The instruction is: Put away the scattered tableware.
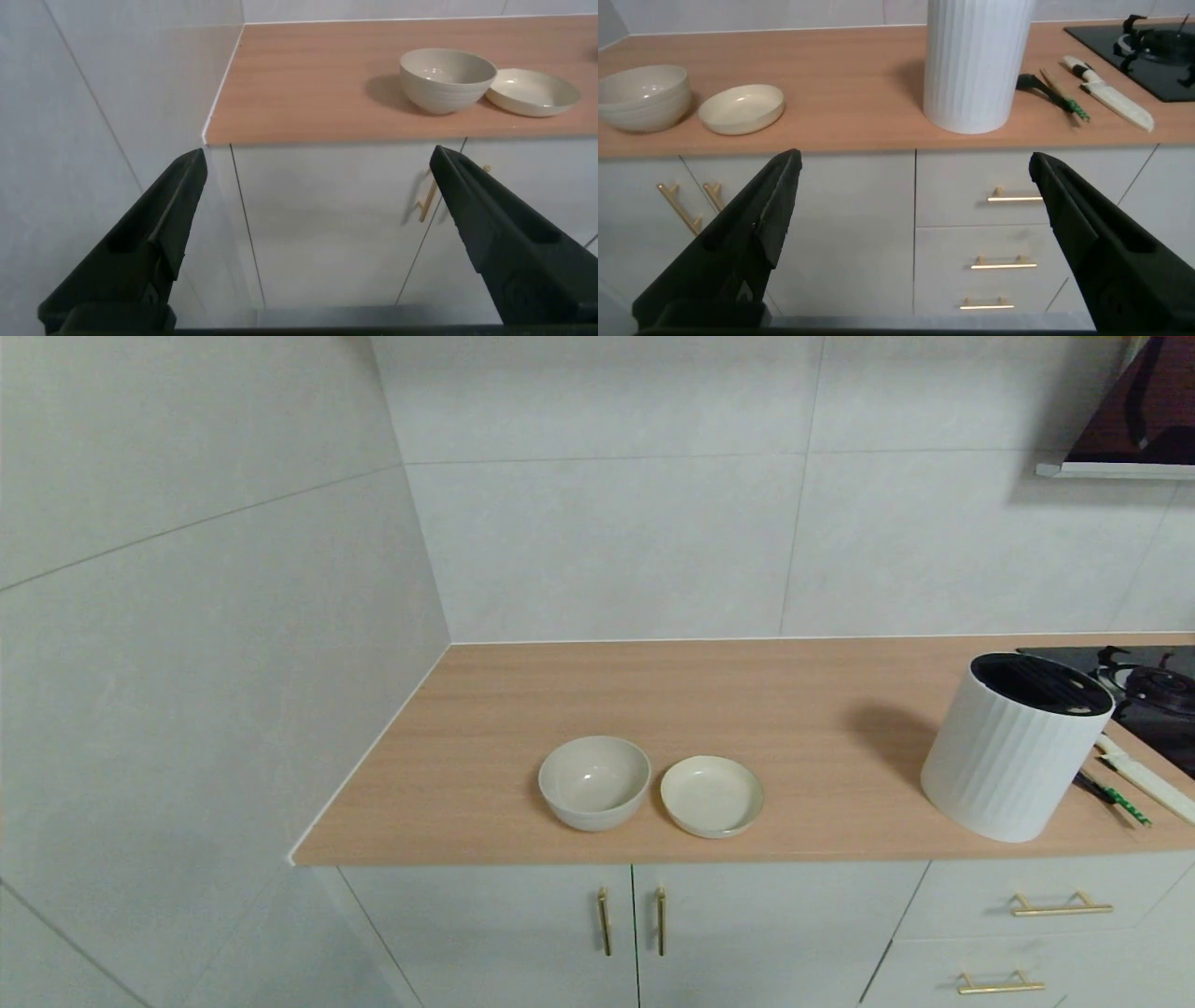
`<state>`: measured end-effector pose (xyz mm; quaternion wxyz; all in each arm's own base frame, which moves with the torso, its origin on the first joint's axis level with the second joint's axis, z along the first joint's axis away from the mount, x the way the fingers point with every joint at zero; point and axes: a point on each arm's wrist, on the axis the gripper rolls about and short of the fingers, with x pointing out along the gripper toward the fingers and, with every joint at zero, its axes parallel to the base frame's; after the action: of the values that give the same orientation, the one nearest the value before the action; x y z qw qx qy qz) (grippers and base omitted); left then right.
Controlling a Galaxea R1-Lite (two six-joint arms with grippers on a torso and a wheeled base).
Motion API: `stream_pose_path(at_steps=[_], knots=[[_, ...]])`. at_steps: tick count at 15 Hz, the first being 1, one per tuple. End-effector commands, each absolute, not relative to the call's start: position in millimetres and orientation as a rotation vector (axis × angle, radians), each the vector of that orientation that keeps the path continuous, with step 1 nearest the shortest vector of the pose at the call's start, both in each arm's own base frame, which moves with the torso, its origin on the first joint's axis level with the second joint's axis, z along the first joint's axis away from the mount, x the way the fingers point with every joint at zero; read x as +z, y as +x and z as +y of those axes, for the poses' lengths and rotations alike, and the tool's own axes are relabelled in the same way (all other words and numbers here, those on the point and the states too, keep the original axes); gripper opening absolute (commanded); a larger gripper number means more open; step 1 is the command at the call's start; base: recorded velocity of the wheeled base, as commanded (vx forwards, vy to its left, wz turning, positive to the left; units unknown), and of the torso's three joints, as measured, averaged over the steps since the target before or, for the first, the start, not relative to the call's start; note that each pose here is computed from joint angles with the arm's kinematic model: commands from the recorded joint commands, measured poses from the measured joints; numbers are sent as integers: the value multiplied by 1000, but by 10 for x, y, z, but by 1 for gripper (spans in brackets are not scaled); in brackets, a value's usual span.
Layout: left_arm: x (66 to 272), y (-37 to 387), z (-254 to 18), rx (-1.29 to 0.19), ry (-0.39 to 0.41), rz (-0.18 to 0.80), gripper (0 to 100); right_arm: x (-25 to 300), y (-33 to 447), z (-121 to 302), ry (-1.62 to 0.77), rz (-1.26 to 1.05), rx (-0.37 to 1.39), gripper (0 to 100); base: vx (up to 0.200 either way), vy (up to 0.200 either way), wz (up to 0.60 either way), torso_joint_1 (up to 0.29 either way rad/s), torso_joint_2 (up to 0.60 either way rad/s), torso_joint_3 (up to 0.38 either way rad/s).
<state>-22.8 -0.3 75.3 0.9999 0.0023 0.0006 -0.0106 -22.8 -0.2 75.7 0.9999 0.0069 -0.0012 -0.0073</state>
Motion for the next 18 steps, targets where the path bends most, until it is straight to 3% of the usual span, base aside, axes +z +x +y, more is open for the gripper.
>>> stream_pose_path(at_steps=[1, 8, 18], knots=[[754, -227, -3, -21, 5, 3, 100, 758, -228, -2, 14, -3, -15, 100, 0, 0, 0, 0, 0, 0], [754, -227, -3, -23, 9, 3, 100, 758, -227, -2, 14, -2, -14, 100, 0, 0, 0, -24, 50, 26], [754, -227, -3, -23, 6, 3, 100, 758, -227, -2, 14, -2, -14, 100, 0, 0, 0, -219, 488, 262]])
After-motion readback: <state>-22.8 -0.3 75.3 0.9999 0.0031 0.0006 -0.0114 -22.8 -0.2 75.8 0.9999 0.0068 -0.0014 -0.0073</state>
